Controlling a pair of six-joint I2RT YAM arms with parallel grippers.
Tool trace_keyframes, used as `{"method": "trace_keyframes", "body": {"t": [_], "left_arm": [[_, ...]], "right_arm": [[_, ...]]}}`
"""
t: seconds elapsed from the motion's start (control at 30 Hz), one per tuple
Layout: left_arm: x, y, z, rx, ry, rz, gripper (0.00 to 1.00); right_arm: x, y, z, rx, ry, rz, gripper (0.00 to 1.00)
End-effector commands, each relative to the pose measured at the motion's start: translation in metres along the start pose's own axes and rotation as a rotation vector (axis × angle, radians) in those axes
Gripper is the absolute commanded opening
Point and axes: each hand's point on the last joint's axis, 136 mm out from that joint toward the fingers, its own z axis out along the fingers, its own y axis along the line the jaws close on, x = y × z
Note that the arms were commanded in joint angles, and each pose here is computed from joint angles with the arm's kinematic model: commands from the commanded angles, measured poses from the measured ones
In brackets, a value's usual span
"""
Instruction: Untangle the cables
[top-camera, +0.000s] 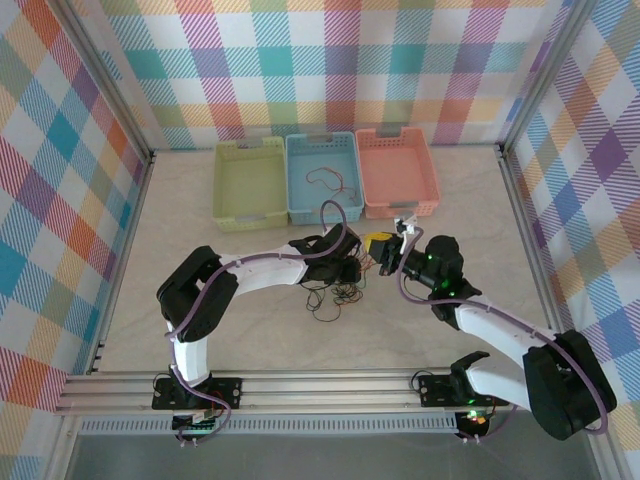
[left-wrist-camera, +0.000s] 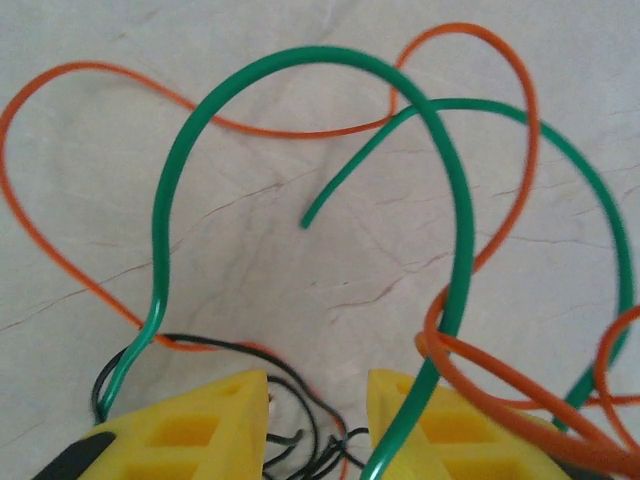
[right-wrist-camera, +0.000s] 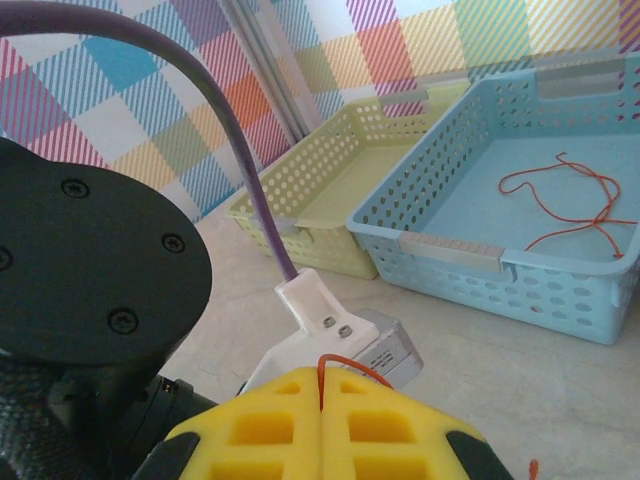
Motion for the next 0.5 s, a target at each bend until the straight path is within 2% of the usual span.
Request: {"method": "trace_keyframes", "body": {"t": [0.0,0.3,0.47], "left_arm": [[-0.004,0.011,-0.014,-0.05,-0.01,0.024,0.31],[-0.003,0.055,-0.018,-0.057,0.056,-0.069,0.26],[-0.004,0.071,-0.027,-0.068,0.045,-0.097,0.21]], "right_arm": [[-0.012,-0.002,-0.006,0.028,-0.061,-0.012,0.0],[-0.038,-0.033,-0.049,0.286,-0.229,-0.023,0.0],[-0.035,-0.05,-0.062,0.389,-0.244,0.002,0.0]]}}
